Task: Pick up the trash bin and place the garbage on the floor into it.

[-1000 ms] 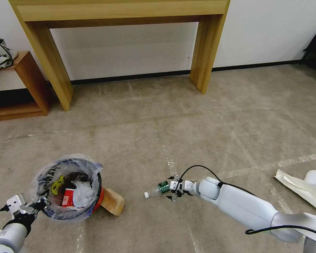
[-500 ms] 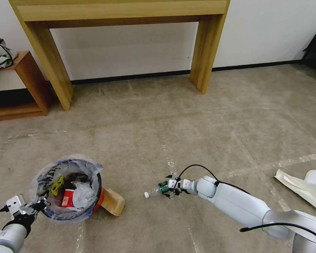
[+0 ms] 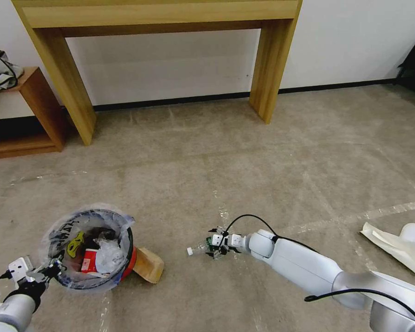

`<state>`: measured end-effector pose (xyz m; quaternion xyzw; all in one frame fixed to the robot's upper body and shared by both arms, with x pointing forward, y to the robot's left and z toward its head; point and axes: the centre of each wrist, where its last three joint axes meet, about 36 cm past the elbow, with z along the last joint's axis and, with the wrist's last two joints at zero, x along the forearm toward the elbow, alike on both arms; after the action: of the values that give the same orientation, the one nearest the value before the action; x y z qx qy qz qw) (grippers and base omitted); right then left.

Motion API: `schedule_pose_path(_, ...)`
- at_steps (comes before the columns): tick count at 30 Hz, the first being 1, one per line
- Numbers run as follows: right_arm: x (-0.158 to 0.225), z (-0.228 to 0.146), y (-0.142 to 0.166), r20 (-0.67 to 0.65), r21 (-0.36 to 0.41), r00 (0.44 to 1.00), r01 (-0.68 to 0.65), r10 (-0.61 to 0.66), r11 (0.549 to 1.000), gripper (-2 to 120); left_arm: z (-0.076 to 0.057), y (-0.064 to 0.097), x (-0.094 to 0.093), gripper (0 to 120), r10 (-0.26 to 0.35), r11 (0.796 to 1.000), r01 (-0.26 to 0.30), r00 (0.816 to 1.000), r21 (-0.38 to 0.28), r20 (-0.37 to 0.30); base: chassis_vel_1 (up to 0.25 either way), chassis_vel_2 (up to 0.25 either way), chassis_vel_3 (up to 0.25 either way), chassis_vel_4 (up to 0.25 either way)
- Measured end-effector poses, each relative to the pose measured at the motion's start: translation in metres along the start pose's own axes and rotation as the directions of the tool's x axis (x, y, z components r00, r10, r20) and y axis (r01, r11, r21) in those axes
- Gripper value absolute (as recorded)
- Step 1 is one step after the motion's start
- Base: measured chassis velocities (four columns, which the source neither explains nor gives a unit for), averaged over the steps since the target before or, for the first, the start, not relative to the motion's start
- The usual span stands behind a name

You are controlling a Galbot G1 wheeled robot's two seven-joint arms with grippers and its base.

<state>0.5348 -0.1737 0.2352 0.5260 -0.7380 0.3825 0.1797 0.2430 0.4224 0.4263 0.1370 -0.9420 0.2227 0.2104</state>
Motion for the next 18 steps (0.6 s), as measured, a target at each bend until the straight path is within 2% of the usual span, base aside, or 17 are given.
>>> schedule_pose_path(4,-0.005,0.001,0.008,0.007,-0.008,1.0,0.006,-0.006,1.0,87,0.001,0.001,0.0,1,-0.002,1.0,0.002,1.0,0.002,-0.001,0.0,0.0,0.0,0.0)
schedule_pose_path(7,-0.005,0.002,0.011,0.009,-0.012,1.0,0.006,-0.006,1.0,79,0.001,0.001,-0.001,1,-0.002,1.0,0.002,1.0,0.004,-0.002,0.0,0.0,0.0,0.0)
schedule_pose_path(9,-0.006,0.003,0.013,0.012,-0.013,1.0,0.008,-0.008,1.0,69,0.002,0.001,-0.001,1,-0.001,1.0,0.001,1.0,0.005,-0.002,0.0,0.0,0.0,0.0)
schedule_pose_path(10,-0.006,0.003,0.013,0.012,-0.013,1.0,0.008,-0.008,1.0,69,0.002,0.001,-0.001,1,-0.001,1.0,0.001,1.0,0.005,-0.002,0.0,0.0,0.0,0.0)
schedule_pose_path(13,-0.004,0.006,0.015,0.013,-0.014,1.0,0.008,-0.008,1.0,53,0.002,0.0,-0.003,1,0.002,1.0,-0.002,1.0,0.005,-0.001,0.0,0.0,0.0,0.0)
schedule_pose_path(16,-0.002,0.008,0.015,0.011,-0.014,1.0,0.007,-0.007,1.0,48,0.002,-0.001,-0.003,1,0.002,1.0,-0.002,1.0,0.005,-0.002,0.0,0.0,0.0,0.0)
schedule_pose_path(18,0.003,0.012,0.015,0.009,-0.014,1.0,0.005,-0.005,1.0,36,0.003,-0.001,-0.004,1,0.002,1.0,-0.002,1.0,0.005,-0.005,0.0,0.0,0.0,0.0)
